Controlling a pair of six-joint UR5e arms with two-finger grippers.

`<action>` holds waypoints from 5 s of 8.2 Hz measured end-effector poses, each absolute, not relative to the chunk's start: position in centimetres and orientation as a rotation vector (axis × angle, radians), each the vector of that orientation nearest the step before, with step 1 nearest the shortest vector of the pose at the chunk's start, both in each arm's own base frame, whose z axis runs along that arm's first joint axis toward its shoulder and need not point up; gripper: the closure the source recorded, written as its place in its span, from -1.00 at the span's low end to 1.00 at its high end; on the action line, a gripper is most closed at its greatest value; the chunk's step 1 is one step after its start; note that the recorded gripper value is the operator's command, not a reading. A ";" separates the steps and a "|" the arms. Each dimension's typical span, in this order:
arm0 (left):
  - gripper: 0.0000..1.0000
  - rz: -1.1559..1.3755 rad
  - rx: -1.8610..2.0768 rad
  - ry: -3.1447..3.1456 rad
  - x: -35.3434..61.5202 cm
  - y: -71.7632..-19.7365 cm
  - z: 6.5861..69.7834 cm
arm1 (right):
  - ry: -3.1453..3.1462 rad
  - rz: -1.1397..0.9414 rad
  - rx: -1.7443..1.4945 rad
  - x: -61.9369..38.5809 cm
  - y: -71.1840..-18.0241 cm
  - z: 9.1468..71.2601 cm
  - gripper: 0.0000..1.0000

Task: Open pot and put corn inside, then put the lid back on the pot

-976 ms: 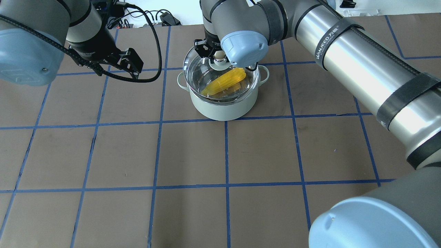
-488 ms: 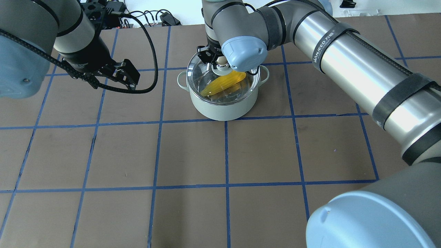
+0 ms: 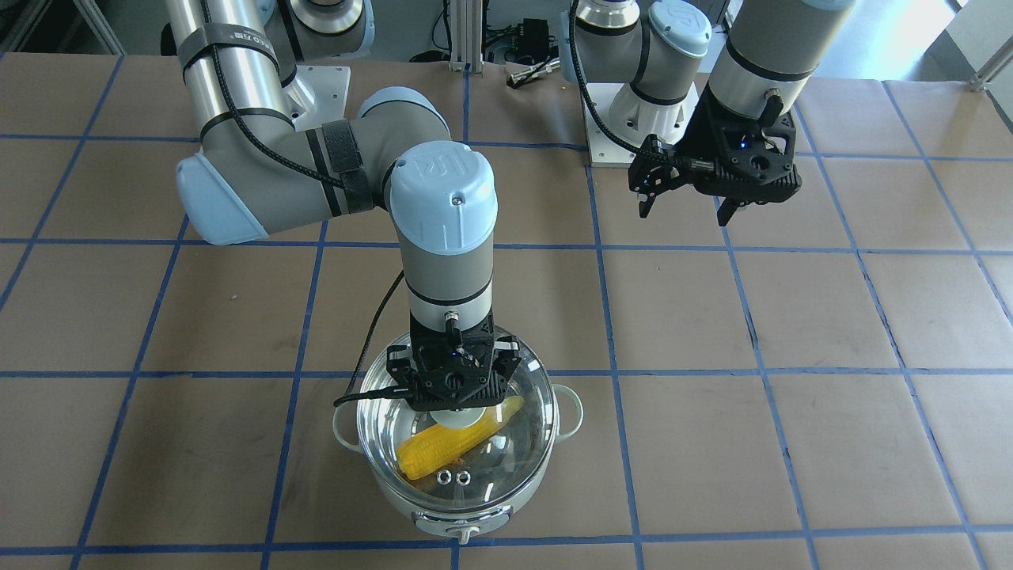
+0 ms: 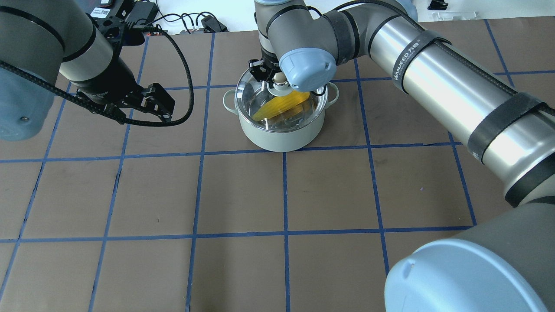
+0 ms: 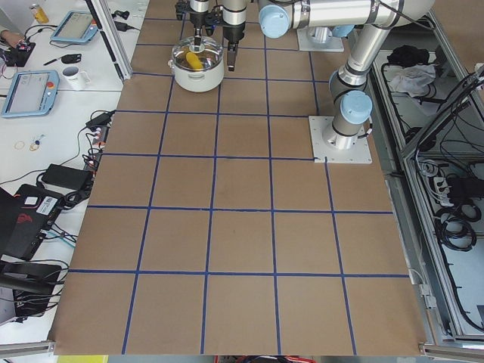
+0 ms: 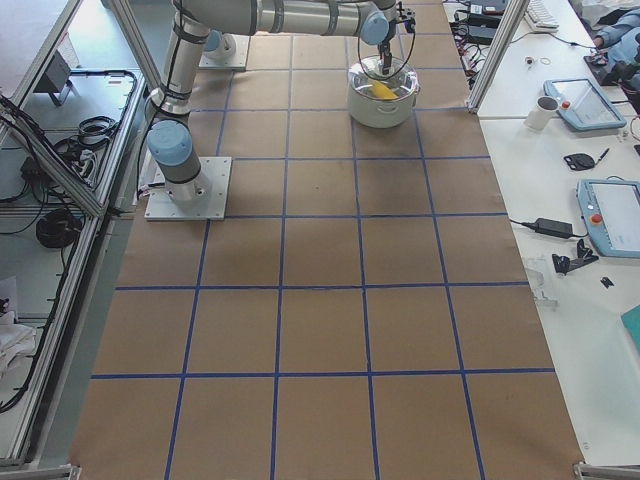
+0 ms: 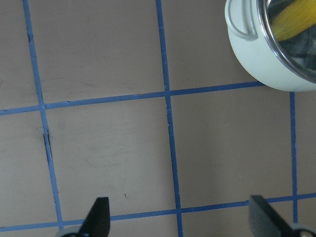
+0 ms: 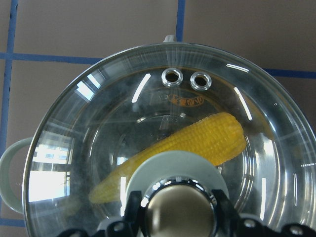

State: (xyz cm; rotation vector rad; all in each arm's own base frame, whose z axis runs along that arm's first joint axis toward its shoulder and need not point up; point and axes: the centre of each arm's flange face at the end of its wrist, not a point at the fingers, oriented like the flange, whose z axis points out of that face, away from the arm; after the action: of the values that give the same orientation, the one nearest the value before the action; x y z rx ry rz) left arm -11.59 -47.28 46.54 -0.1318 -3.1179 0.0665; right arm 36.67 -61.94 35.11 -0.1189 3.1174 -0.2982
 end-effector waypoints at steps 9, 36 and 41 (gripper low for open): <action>-1.00 0.034 -0.118 -3.117 -11.3 -47.9 45.4 | 3.103 -0.338 -0.114 36.8 -62.3 34.7 0.24; -1.00 0.042 -0.113 -3.116 -11.3 -47.9 45.3 | 3.150 -0.425 -0.078 30.9 -56.3 44.4 -1.00; -1.00 0.043 -0.111 -3.116 -11.3 -48.0 45.3 | 3.216 -0.215 0.058 20.4 -47.6 51.2 -1.00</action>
State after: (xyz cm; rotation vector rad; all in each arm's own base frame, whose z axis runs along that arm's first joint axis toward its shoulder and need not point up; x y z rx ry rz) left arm -11.31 -47.96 45.29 -0.1112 -3.1161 0.0434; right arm 20.41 -47.59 51.24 0.0578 3.2164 -0.2151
